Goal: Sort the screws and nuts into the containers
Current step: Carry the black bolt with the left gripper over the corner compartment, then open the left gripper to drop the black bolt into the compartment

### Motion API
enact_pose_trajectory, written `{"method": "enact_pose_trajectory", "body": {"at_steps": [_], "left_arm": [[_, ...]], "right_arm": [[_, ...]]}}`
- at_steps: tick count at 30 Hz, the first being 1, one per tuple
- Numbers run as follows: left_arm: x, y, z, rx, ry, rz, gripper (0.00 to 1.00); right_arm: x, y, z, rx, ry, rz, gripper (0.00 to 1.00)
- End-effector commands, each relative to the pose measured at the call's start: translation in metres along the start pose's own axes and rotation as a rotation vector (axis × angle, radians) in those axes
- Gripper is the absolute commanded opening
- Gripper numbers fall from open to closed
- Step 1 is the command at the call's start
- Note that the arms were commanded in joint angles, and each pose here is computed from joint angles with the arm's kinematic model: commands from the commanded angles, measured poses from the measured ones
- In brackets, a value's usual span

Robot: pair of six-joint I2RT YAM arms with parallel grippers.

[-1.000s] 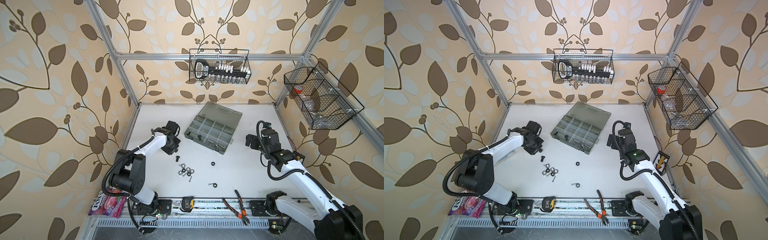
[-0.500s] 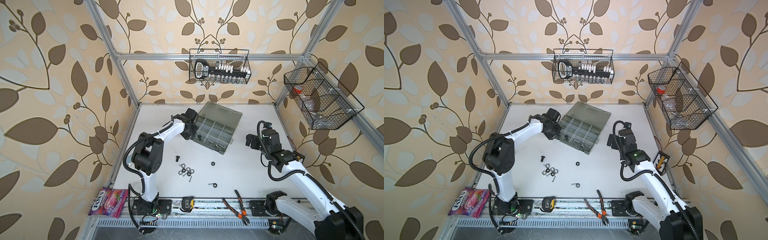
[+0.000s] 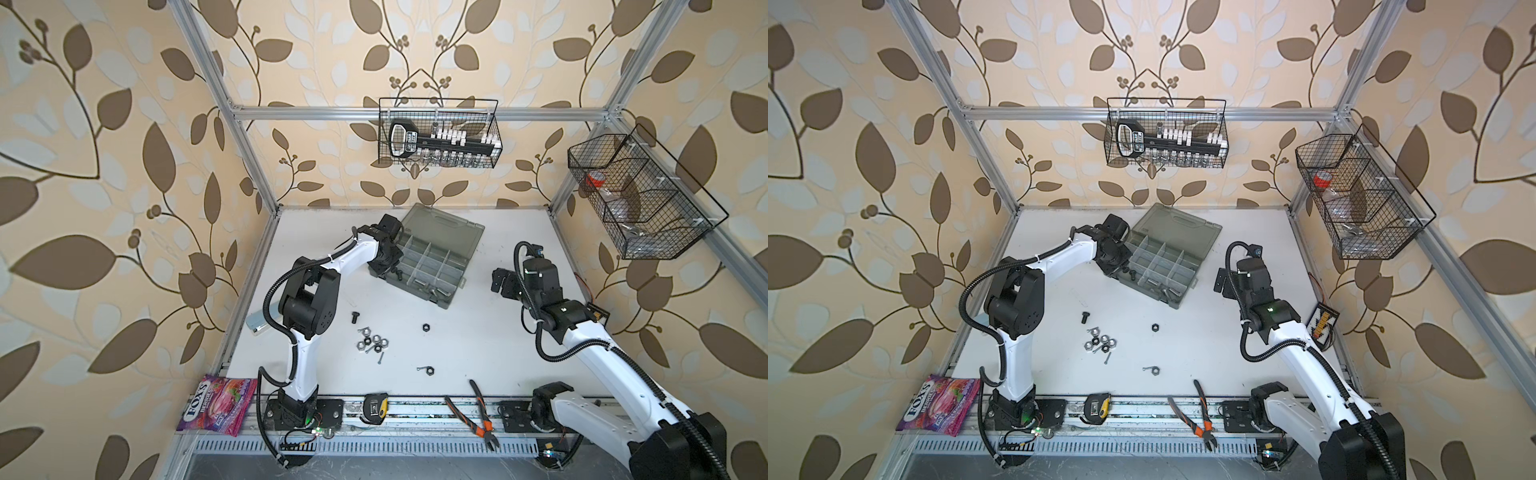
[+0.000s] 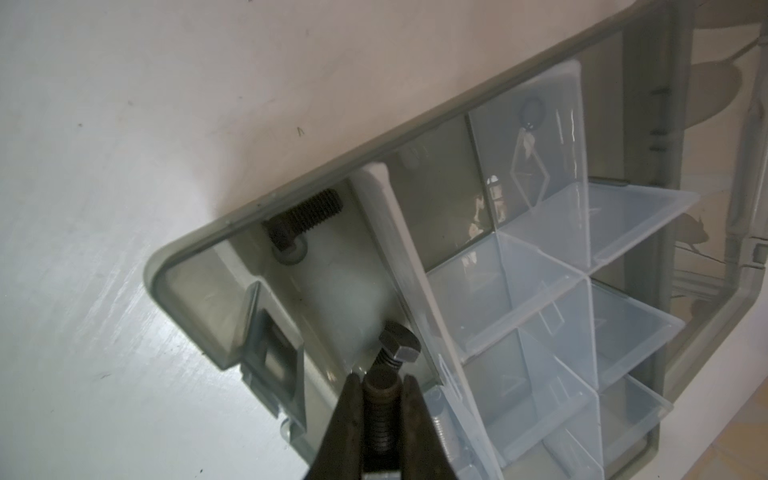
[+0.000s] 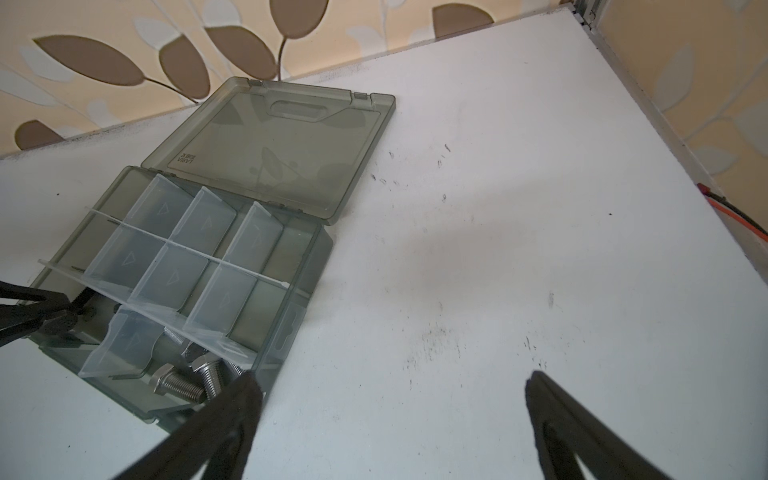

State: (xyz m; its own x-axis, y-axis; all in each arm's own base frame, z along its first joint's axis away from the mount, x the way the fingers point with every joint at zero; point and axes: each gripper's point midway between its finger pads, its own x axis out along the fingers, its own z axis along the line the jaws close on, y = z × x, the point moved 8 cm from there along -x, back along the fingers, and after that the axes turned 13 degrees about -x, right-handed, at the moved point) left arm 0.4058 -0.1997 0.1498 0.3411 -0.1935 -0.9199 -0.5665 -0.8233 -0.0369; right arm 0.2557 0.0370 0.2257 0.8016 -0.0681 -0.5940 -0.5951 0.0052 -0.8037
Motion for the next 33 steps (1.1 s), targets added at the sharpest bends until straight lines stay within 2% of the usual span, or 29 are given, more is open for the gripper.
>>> {"method": "enact_pose_trajectory", "body": {"at_steps": [1, 5, 13, 18, 23, 25, 30, 33], "left_arm": [[-0.004, -0.001, -0.007, -0.01, 0.01, -0.007, 0.2], [-0.002, 0.001, -0.007, -0.014, 0.007, -0.002, 0.32], [-0.025, 0.002, -0.014, 0.035, 0.038, -0.047, 0.37], [-0.059, 0.004, -0.016, 0.095, 0.089, -0.107, 0.52], [-0.089, 0.004, 0.001, 0.153, 0.119, -0.165, 0.69], [-0.096, 0.005, 0.012, 0.213, 0.128, -0.179, 0.73], [-0.106, 0.012, 0.048, 0.454, 0.169, -0.19, 0.87], [-0.107, 0.014, 0.075, 0.574, 0.121, -0.203, 0.91]], "right_arm": [[0.001, 0.002, -0.001, 0.004, 0.002, 0.004, 1.0], [0.001, 0.001, 0.0, 0.005, -0.001, 0.002, 1.0], [0.003, 0.001, 0.0, 0.002, -0.002, 0.006, 1.0], [0.004, 0.0, 0.0, 0.001, 0.0, 0.007, 1.0], [0.005, 0.0, 0.0, 0.001, 0.006, 0.009, 1.0], [0.005, -0.001, 0.0, 0.0, 0.007, 0.009, 1.0], [0.006, 0.0, 0.0, -0.002, 0.012, 0.015, 1.0], [0.007, 0.0, 0.001, -0.002, 0.009, 0.017, 1.0]]}}
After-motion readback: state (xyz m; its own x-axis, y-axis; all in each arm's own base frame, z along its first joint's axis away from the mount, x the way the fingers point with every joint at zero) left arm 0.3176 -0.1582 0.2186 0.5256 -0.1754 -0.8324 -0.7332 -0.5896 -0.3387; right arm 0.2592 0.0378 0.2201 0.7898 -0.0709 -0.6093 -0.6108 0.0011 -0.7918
